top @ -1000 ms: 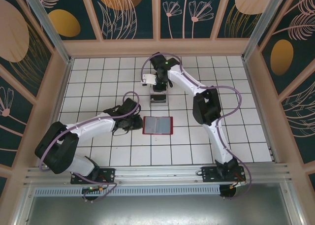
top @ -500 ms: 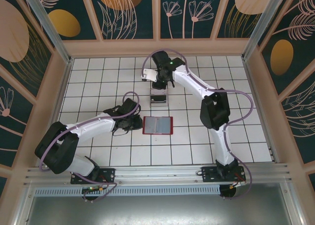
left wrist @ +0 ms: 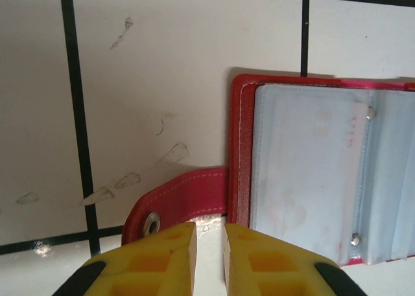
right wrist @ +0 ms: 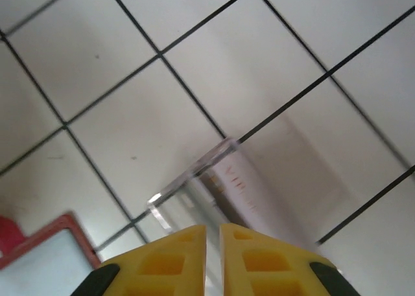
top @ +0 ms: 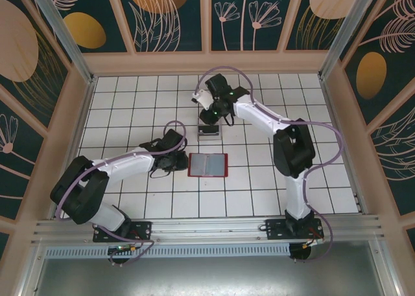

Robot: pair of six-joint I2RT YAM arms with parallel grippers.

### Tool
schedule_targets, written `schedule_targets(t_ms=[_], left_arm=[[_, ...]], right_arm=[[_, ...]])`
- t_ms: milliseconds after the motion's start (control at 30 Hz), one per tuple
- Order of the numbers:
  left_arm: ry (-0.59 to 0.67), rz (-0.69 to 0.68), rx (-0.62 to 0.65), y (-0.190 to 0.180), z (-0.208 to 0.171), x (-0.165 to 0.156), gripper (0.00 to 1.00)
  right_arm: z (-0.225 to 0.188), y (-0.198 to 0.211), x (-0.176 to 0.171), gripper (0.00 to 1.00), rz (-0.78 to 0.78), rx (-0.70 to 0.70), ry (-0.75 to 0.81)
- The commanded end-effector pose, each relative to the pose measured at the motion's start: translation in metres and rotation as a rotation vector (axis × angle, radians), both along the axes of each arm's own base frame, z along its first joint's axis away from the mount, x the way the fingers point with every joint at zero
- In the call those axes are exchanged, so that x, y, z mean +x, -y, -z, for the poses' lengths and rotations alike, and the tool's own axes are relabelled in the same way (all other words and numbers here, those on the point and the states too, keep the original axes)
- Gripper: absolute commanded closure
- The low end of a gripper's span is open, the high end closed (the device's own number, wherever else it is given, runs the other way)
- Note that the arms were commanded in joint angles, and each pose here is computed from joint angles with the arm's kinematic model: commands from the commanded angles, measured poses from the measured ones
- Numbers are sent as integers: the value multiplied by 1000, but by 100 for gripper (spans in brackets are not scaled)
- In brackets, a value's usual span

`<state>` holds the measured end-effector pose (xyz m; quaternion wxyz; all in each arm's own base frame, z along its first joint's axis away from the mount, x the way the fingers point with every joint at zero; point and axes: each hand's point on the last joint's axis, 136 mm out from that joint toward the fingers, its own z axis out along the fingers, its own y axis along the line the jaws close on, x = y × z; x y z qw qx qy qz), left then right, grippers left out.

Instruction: Take the credit cards out of the card holder

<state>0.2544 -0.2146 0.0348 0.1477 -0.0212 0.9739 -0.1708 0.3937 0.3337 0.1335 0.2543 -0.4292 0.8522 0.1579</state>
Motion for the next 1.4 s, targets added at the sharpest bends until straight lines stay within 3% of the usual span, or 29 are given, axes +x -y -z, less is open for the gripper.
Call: schedule_targets(t_ms=[0, 233, 467, 967, 1367], left_arm=[[30, 19, 5, 4, -4, 13, 80], [39, 22, 11, 4, -3, 22, 80], [51, 11, 0, -5, -9, 36, 81], [75, -68, 41, -59, -15, 48, 81], [73, -67, 41, -61, -14, 48, 80]], right_arm=[[-32, -14, -15, 86, 178, 234, -95], [-19, -5, -53, 98, 398, 346, -280], [3, -8, -93, 99, 511, 292, -395], [62, -41, -137, 83, 644, 193, -542], [89, -55, -147, 77, 646, 121, -586]])
